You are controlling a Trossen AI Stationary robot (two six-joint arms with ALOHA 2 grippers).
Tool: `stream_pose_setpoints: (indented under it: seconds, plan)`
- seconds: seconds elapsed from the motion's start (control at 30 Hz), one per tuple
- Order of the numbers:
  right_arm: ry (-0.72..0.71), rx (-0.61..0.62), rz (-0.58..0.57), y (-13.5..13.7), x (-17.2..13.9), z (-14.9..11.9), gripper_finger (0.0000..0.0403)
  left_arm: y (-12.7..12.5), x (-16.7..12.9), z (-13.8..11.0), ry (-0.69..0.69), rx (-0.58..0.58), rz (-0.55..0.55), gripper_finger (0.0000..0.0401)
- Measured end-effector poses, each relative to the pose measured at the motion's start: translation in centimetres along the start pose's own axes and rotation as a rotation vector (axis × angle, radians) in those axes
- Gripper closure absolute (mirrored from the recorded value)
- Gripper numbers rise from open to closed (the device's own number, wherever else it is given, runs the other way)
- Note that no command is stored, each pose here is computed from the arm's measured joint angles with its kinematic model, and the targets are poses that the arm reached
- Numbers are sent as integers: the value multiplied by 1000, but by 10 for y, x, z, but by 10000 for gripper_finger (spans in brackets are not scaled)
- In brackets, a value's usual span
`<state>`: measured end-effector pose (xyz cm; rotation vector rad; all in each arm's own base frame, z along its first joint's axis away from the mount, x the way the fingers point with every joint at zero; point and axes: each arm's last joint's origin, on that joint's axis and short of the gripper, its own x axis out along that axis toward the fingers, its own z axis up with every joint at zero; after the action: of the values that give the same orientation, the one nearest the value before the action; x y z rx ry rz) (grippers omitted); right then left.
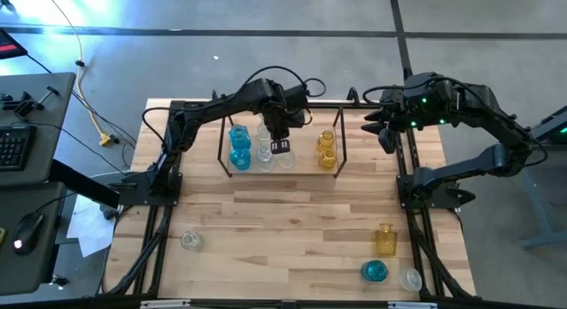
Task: Sort vases onto shelf
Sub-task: Put the transparent vase on the shelf, then put the blue vase on the shelf aligned with the other blue vases
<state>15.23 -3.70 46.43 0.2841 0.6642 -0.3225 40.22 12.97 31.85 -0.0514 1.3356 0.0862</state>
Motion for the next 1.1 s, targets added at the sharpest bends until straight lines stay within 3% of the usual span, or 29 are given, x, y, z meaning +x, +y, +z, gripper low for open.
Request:
stream_pose_setpoints:
  seconds: [0.3, 0.53, 0.77, 1.1]
  plan:
    - [0, 7, 0, 0, 0, 0, 267, -7, 0, 1, 3, 17, 7, 401]
    - [0, 7, 0, 0, 0, 0, 267, 8, -11, -2, 2, 11, 205, 401]
    - [5, -4, -1, 0, 0, 0, 267, 13, -69, -16, -213, -76, 258, 393]
    - [26, -45, -5, -1, 7, -3, 267, -24, -164, -67, -479, -235, 98, 391]
